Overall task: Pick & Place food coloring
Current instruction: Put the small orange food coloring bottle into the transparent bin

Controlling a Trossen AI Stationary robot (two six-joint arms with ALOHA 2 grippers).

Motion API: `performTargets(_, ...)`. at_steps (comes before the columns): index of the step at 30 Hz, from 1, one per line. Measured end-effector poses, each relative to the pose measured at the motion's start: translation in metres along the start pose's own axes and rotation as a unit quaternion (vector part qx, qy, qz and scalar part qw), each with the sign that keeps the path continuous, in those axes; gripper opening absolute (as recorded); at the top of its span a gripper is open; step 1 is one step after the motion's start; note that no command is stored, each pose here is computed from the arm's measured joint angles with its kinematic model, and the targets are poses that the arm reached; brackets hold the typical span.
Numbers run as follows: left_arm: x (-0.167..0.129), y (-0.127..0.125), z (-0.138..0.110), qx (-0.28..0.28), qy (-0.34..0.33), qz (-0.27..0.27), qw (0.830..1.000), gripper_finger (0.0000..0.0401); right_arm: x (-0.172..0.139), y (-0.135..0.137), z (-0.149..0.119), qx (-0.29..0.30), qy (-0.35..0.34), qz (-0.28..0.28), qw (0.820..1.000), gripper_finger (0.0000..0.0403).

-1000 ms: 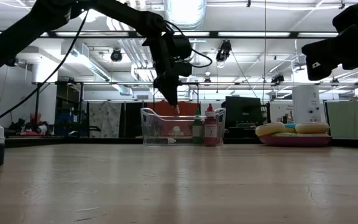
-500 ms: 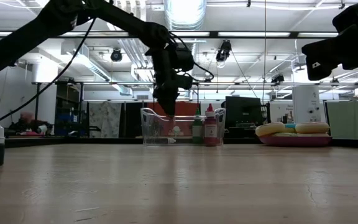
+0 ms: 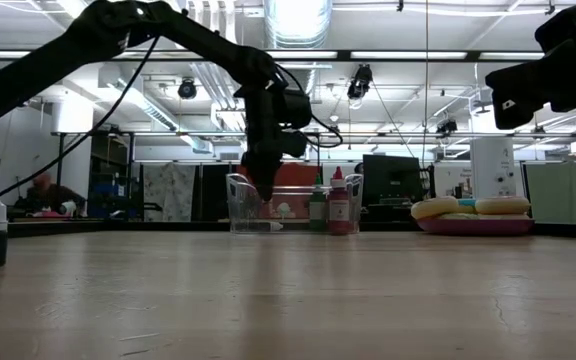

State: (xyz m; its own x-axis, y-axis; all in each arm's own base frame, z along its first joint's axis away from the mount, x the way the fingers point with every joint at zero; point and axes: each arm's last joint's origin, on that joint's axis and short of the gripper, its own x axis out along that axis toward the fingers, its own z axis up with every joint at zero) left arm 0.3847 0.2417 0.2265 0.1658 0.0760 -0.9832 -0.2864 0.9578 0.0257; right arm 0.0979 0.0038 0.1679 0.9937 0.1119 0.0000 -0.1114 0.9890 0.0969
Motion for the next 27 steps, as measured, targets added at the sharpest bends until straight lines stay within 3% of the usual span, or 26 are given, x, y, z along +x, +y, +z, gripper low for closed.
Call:
performTargets(10, 0.017, 0.000, -0.010, -0.006, 0.034, -0.007, 0.999, 0.0036, 0.000, 0.000, 0.000, 0.000, 0.000, 0.000, 1.000, 0.0009)
performTargets(27, 0.020, 0.000, -0.010, -0.003, 0.030, -0.008, 1.000, 0.0041, 0.000, 0.000, 0.000, 0.000, 0.000, 0.000, 1.000, 0.0009)
